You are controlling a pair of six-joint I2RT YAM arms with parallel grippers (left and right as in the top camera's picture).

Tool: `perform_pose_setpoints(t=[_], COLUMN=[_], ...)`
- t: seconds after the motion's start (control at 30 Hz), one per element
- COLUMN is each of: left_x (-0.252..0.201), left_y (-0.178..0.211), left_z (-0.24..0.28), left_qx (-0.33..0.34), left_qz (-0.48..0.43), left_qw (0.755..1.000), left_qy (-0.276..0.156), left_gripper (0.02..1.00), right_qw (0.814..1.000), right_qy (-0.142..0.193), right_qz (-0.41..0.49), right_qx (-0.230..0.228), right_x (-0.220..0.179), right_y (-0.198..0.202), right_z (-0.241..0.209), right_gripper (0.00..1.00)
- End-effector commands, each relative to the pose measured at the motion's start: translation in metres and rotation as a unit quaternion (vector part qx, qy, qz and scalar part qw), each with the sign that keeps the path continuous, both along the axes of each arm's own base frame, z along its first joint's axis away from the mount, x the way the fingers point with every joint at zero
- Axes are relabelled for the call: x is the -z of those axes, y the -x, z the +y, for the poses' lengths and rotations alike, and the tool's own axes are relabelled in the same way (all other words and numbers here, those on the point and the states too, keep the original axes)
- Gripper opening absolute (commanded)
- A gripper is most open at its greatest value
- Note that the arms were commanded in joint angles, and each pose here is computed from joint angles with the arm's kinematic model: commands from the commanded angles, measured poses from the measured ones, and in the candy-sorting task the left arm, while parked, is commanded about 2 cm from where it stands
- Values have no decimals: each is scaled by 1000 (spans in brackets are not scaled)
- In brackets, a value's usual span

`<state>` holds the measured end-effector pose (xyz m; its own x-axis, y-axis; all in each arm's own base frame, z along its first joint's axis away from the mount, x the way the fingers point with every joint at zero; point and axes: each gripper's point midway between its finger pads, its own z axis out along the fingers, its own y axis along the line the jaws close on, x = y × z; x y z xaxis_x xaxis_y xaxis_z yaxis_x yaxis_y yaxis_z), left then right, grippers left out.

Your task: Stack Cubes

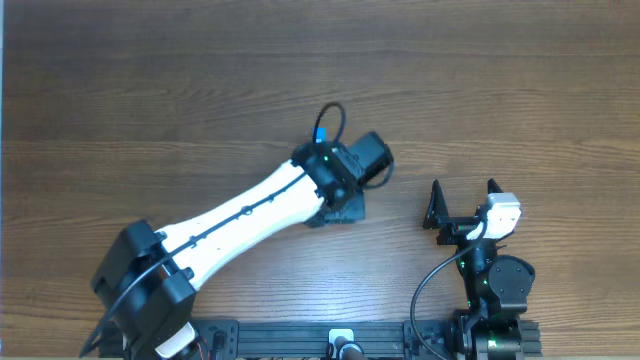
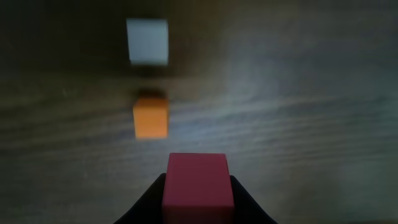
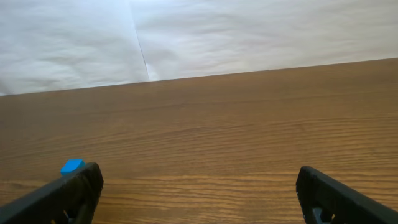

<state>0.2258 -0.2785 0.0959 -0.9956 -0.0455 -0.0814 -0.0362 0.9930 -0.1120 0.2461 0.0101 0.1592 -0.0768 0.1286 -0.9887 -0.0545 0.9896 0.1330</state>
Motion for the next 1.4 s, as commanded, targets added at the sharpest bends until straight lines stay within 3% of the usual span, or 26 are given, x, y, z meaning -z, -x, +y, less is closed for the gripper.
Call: perform_pose_setpoints(t=[0.03, 0.53, 1.4], left_x=[-17, 32, 55], left_y=[-24, -52, -57], left_z=[11, 27, 30], left_qx=[-2, -4, -1], left_qz=[-27, 7, 29], left_qw=[1000, 1000, 999], left_qy=[7, -27, -35], left_gripper=[154, 161, 156], right_qw=[1000, 1000, 1000], right_qy=[-3, -3, -3], right_qz=[4, 4, 4], right_qx=[-5, -5, -5], right_x=[3, 3, 3], right_y=[0, 0, 0], right_z=[2, 2, 2], right_gripper=[993, 991, 993])
